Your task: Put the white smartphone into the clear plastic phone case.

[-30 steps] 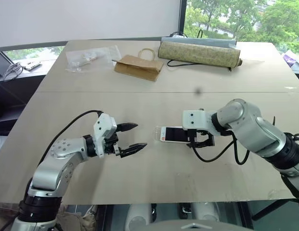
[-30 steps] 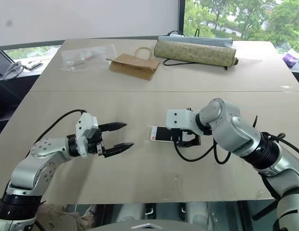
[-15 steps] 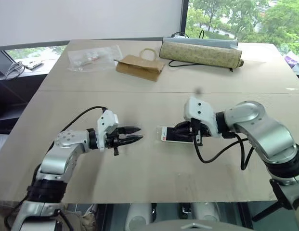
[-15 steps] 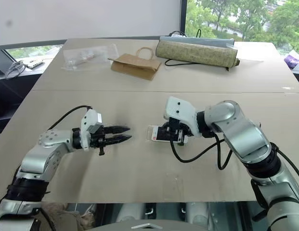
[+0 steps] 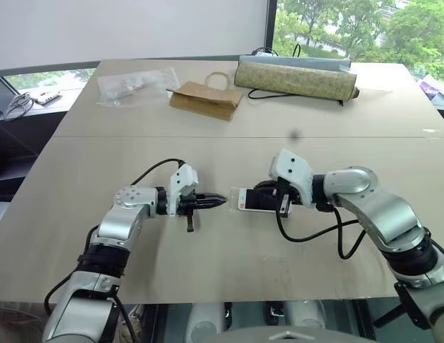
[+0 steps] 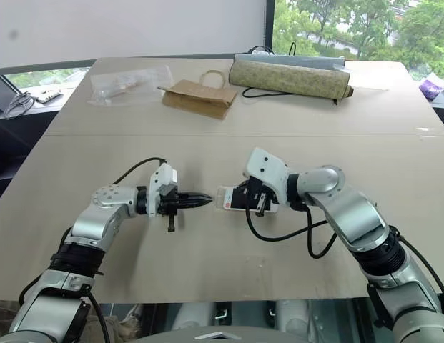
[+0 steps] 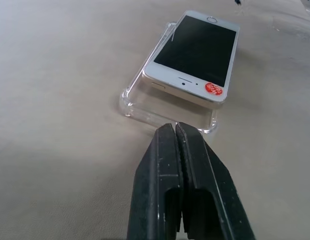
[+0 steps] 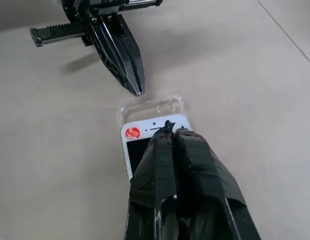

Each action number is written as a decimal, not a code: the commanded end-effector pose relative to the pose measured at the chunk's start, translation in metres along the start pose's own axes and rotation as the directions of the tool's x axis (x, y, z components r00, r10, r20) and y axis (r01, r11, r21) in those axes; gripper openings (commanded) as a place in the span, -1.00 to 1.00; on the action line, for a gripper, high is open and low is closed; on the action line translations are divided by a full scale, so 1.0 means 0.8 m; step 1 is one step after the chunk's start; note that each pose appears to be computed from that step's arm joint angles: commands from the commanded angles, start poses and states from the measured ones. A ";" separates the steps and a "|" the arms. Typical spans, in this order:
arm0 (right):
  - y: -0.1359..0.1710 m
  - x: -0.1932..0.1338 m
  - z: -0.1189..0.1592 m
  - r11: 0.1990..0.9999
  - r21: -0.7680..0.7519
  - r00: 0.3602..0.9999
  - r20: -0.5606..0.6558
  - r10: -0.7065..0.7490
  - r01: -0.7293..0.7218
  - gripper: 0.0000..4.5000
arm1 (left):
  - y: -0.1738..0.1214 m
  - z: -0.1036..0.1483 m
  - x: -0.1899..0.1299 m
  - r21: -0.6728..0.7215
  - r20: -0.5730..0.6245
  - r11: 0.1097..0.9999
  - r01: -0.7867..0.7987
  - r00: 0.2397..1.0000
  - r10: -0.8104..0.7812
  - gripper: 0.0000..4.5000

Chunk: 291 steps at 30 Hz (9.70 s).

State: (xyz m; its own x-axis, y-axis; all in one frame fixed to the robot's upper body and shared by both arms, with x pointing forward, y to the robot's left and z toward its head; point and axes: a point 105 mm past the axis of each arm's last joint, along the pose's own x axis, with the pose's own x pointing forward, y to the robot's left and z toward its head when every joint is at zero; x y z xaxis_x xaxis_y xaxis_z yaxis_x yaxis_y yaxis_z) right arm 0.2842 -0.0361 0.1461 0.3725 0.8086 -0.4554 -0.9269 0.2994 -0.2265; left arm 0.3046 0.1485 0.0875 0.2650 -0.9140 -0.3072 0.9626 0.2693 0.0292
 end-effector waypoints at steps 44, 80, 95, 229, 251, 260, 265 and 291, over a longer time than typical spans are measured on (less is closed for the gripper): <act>0.003 0.006 0.009 0.962 -0.185 0.979 -0.071 0.191 -0.201 -1.00 | -0.007 -0.011 0.000 0.039 0.001 0.999 -0.029 1.000 0.029 -0.99; 0.019 -0.006 -0.025 0.923 -0.164 0.929 -0.189 0.318 -0.349 -1.00 | -0.011 -0.009 -0.002 0.041 0.012 0.998 -0.044 0.999 0.043 -0.99; -0.023 0.027 -0.001 0.977 -0.157 0.989 -0.060 0.135 -0.143 -1.00 | -0.012 -0.007 -0.003 0.031 0.018 0.999 -0.045 0.999 0.044 -0.99; -0.039 -0.051 -0.090 0.987 -0.108 0.964 -0.225 -0.144 0.123 -1.00 | -0.007 -0.001 -0.011 0.009 -0.016 0.991 -0.130 0.991 0.130 -0.99; -0.020 -0.094 -0.074 0.982 0.030 0.982 -0.032 -0.187 0.187 -1.00 | -0.015 0.026 0.046 -0.076 -0.041 0.995 -0.067 0.997 0.064 -0.99; -0.017 -0.075 -0.061 0.983 0.052 0.985 -0.003 -0.174 0.174 -1.00 | -0.010 0.010 0.052 -0.031 -0.106 0.997 -0.075 0.992 0.072 -0.99; -0.029 -0.064 -0.063 0.980 0.071 0.982 -0.039 -0.185 0.187 -1.00 | -0.011 0.004 0.055 -0.023 -0.124 0.997 -0.074 0.990 0.071 -0.99; -0.042 -0.019 -0.114 1.000 0.003 0.960 -0.279 -0.025 0.027 -1.00 | -0.009 -0.002 0.051 -0.013 -0.141 0.987 -0.160 0.978 0.156 -0.99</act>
State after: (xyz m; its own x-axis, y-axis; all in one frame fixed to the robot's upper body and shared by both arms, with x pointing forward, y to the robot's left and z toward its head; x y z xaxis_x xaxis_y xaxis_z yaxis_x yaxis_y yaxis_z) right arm 0.3139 -0.0903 0.1041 0.4079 0.7036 -0.5819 -0.9128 0.3274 -0.2440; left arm 0.3117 0.1058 0.0860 0.4033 -0.8304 -0.3843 0.9118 0.4004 0.0916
